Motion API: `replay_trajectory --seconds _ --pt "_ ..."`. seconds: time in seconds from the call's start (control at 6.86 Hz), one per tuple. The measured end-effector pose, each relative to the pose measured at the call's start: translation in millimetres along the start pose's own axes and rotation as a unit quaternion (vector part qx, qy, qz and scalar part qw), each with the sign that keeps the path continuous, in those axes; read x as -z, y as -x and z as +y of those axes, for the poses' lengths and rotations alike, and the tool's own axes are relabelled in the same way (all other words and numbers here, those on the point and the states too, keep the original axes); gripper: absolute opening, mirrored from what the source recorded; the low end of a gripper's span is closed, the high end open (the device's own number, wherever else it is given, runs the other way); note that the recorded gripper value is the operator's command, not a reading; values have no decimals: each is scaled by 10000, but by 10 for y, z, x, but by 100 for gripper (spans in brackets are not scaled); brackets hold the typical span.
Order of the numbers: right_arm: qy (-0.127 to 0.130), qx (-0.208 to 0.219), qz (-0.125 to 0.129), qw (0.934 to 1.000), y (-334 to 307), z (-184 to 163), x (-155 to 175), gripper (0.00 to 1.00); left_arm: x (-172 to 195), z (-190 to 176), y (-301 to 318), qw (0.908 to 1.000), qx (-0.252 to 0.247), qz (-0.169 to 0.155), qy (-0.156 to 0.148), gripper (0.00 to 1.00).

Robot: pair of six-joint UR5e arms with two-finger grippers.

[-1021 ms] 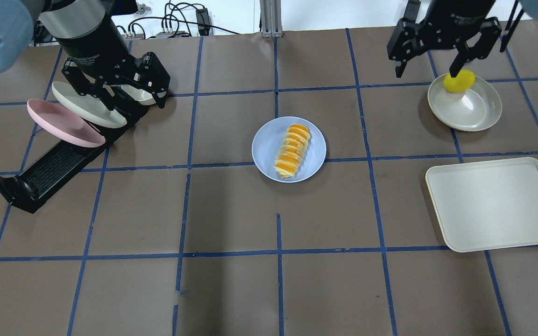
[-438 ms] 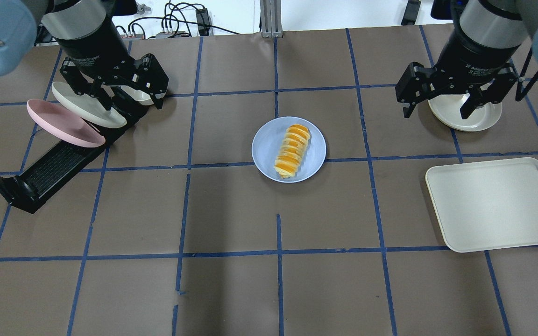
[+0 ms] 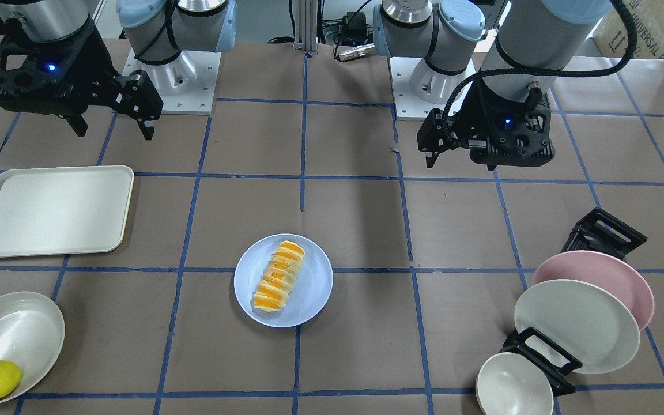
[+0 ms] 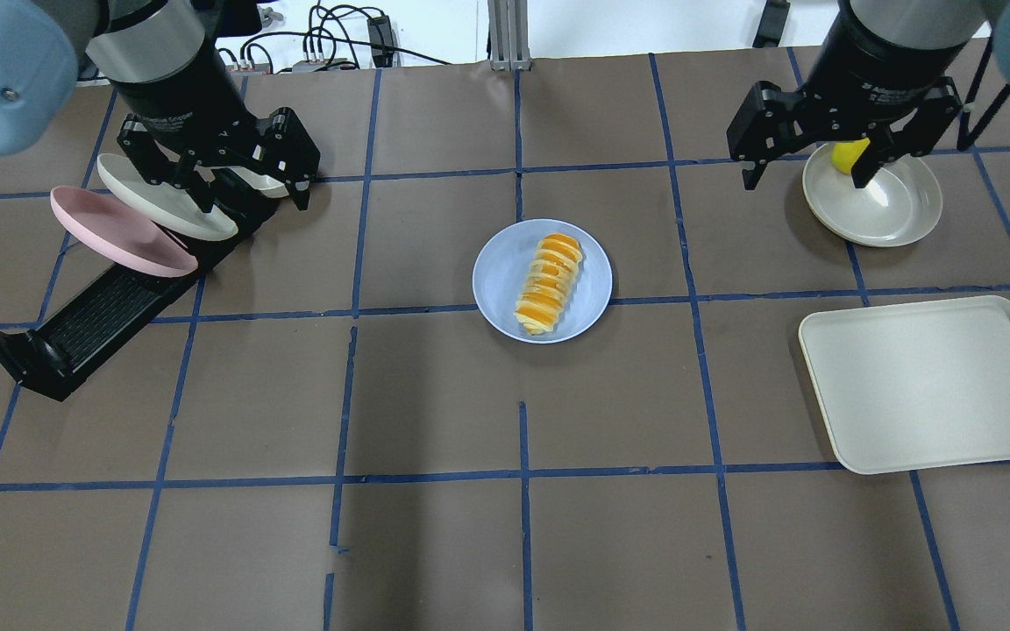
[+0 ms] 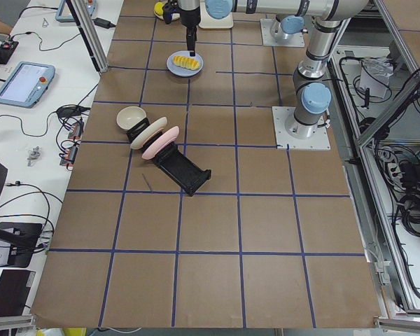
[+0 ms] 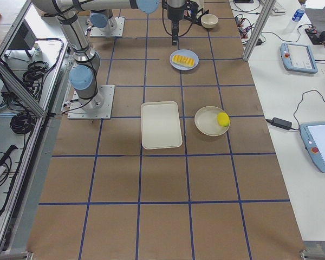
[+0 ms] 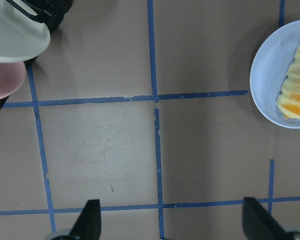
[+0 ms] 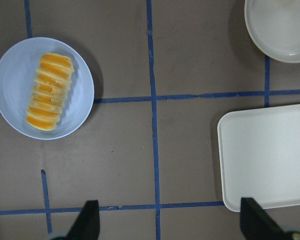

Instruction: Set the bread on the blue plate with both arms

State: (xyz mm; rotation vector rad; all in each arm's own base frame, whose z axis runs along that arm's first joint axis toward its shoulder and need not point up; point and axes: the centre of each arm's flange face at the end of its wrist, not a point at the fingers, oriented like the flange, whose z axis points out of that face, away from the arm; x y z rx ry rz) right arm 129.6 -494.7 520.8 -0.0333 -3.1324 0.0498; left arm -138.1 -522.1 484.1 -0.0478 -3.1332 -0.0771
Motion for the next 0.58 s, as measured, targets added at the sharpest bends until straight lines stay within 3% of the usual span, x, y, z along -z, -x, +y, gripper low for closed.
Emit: replay_trajectory --seconds 0.58 --pt "-37 138 12 9999 158 -169 71 98 -18 -7 -4 10000 4 16 -2 100"
